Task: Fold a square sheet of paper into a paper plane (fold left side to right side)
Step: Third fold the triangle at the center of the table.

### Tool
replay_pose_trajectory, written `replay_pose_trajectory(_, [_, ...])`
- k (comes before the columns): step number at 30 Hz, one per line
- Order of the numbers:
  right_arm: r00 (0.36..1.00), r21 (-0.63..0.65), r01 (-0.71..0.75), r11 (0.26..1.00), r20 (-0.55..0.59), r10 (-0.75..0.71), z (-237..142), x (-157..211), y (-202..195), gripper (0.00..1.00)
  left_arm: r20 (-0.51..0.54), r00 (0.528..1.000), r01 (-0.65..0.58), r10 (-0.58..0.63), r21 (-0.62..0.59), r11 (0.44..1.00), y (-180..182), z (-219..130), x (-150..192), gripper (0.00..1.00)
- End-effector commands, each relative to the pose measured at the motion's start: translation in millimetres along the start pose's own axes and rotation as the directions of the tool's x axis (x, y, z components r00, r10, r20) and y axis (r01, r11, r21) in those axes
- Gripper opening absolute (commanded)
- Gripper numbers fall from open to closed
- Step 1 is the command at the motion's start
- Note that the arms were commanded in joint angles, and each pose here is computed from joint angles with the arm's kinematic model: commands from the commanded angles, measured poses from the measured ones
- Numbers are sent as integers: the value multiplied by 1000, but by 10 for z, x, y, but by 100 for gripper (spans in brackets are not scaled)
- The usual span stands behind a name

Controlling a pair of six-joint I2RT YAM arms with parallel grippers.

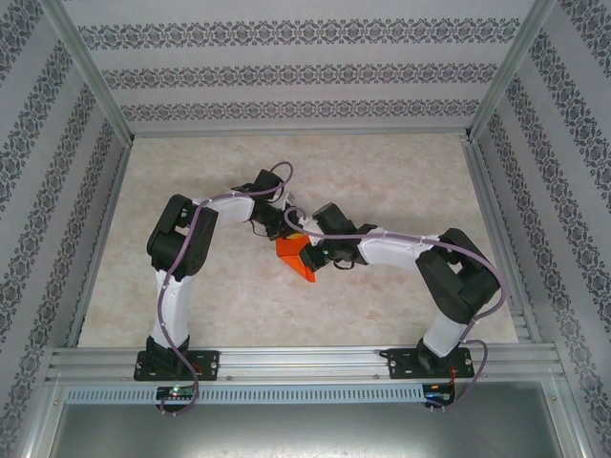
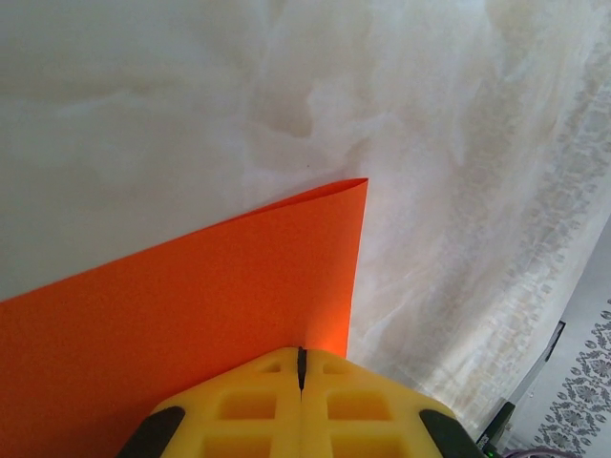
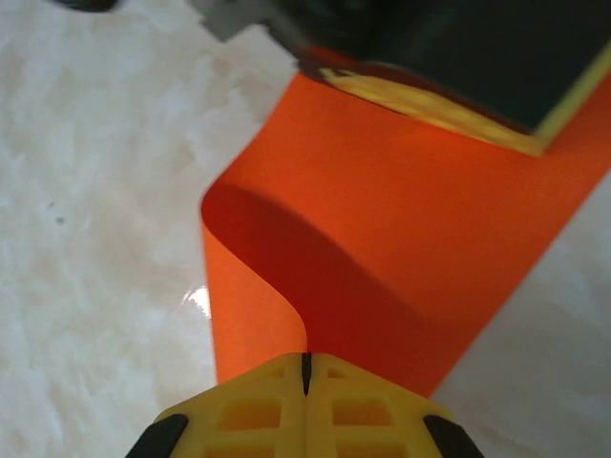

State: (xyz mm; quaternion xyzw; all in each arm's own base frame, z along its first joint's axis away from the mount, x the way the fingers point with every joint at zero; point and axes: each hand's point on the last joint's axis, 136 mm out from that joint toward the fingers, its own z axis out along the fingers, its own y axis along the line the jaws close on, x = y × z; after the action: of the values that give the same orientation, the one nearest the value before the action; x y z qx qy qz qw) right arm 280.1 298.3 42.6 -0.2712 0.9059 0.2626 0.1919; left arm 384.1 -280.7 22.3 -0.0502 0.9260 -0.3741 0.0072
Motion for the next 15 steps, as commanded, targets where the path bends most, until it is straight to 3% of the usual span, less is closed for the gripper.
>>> replay_pose_trajectory(1, [997,-15,-80,997,-22,80,32,-32,-53,0,-45,999,16,-18,-62,998,162,117,157,7])
replay_pose_trajectory(15, [988,38,-147,988,-31,148,73,-57,-267,0,-43,999,17,-19,-56,998,138,124,157,6])
